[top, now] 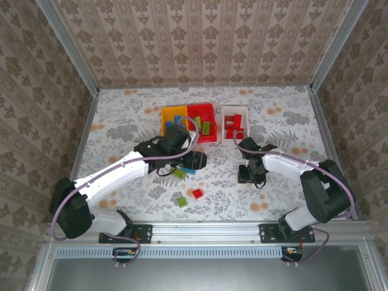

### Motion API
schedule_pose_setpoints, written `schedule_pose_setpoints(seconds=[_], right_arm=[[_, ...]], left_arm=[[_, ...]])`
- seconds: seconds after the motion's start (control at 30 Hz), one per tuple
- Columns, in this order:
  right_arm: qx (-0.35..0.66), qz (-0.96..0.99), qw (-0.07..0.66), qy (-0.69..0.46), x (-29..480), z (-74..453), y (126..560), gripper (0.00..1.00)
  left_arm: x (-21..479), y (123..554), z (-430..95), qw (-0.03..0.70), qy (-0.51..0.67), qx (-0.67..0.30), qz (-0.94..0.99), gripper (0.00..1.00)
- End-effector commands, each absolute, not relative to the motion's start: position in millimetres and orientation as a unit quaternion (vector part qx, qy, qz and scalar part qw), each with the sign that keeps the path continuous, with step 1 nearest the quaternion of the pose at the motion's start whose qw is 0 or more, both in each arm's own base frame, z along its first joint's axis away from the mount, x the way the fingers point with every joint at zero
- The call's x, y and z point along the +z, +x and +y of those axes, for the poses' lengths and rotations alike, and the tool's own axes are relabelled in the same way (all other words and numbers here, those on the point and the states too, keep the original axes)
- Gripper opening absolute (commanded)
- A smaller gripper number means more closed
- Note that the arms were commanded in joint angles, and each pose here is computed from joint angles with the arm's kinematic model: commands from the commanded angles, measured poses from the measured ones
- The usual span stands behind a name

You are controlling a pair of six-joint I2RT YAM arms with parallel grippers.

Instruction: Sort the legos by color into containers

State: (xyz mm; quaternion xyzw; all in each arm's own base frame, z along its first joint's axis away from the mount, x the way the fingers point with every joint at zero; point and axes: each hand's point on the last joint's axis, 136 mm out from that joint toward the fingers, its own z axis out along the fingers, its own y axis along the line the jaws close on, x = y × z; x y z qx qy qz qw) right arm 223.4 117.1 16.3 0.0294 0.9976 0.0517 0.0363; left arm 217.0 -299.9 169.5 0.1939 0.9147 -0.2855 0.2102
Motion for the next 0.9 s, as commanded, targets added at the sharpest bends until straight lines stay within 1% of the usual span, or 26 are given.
schedule_pose_setpoints(seconds=[0.0,0.07,0.13,0.27,0.47,0.6,0.7,0.87], right_arm=[[0.054,0.997,0.051,0.013,22,121,235,0.31],[0.060,0.996,0.059,0.001,27,126,239,0.22],[0.065,0.994,0.082,-0.022,40,136,247,0.16],[0.090,0.983,0.146,-0.070,78,174,275,0.13],[0.132,0.963,0.215,-0.097,125,239,343,0.12],[0.136,0.958,0.234,-0.096,134,274,398,0.11],[0.113,0.960,0.245,-0.079,131,283,438,0.12],[0.081,0.964,0.251,-0.032,120,275,487,0.13]], left_arm=[[182,217,-307,0.219,0.186,-0.313,0.905,0.66],[185,220,-306,0.226,0.184,-0.307,0.906,0.65],[189,226,-300,0.239,0.173,-0.291,0.910,0.64],[205,243,-276,0.282,0.133,-0.248,0.917,0.64],[235,266,-244,0.339,0.080,-0.220,0.911,0.62],[247,278,-236,0.353,0.062,-0.222,0.907,0.63],[251,281,-236,0.357,0.061,-0.223,0.905,0.62],[254,280,-236,0.358,0.061,-0.227,0.904,0.63]])
